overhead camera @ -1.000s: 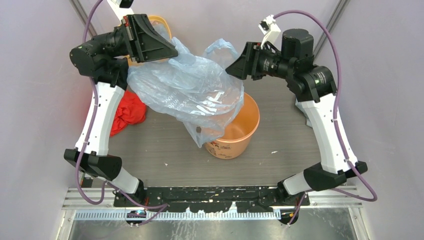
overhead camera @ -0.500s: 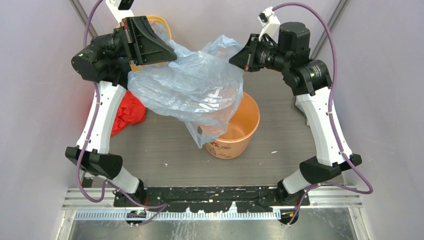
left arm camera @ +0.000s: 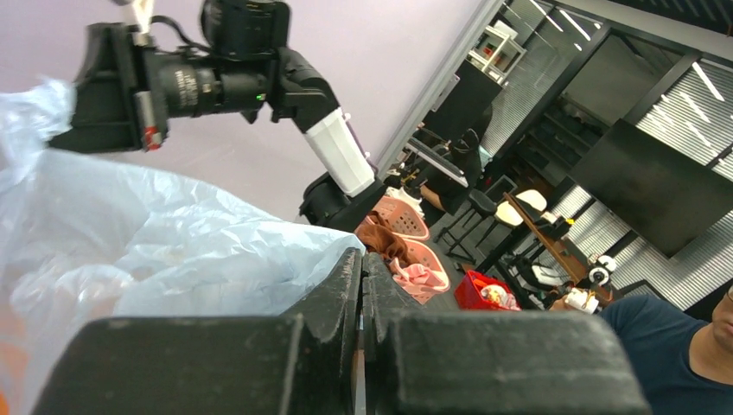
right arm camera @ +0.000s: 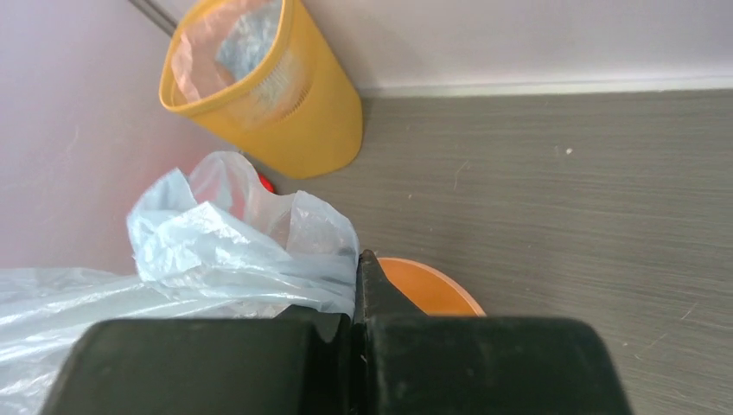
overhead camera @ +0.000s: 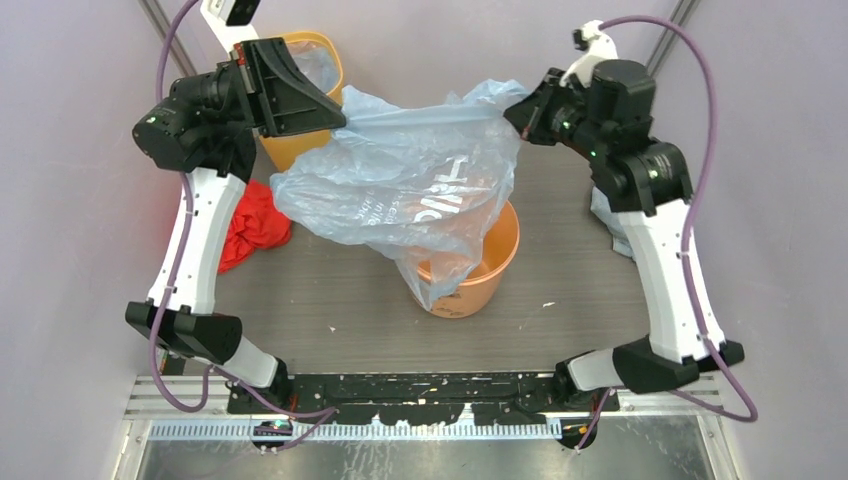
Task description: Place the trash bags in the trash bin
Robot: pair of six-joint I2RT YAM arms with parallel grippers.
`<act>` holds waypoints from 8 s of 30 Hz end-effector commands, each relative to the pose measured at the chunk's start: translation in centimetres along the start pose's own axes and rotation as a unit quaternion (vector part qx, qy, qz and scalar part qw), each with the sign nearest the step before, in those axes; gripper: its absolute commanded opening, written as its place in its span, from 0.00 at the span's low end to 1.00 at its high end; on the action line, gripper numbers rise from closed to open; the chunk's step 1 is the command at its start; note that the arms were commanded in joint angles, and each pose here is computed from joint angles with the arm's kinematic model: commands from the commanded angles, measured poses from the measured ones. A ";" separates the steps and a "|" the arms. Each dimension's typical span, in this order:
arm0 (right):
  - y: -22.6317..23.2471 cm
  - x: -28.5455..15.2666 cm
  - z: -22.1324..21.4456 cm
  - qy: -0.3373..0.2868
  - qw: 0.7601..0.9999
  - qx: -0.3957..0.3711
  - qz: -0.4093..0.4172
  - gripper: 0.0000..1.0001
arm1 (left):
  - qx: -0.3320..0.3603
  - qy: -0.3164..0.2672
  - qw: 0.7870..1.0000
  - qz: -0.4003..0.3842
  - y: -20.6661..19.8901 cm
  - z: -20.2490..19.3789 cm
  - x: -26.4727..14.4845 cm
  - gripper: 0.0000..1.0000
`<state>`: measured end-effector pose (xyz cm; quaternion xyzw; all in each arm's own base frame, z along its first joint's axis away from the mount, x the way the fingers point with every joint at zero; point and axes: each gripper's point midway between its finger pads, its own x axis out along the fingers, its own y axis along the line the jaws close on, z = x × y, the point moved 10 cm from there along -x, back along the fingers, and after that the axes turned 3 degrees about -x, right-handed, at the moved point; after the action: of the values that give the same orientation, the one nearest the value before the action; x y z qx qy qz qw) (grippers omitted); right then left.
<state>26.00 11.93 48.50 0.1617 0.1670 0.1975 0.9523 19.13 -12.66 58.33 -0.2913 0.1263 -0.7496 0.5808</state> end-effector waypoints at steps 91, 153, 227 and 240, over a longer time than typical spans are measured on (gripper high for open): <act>4.3 -6.5 6.3 -0.144 0.975 -0.038 0.165 0.01 | -0.069 -0.126 0.983 0.113 7.3 -5.4 -7.8 0.28; 6.7 -0.7 2.6 -0.136 0.953 -0.268 -0.040 0.01 | -0.059 0.139 0.896 0.417 12.9 -19.2 2.8 0.88; 8.1 -1.4 -3.1 -0.047 0.969 -0.238 0.051 0.01 | -0.033 0.203 0.825 0.526 18.4 -19.0 3.5 0.48; 9.8 0.3 -3.3 -0.031 0.967 -0.245 0.068 0.01 | -0.014 0.245 0.741 0.625 19.9 -19.9 1.4 0.73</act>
<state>22.30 21.45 46.82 -0.0858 0.1113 0.2874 0.9475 23.71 -24.28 30.07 0.0190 0.4690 -0.2912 0.8336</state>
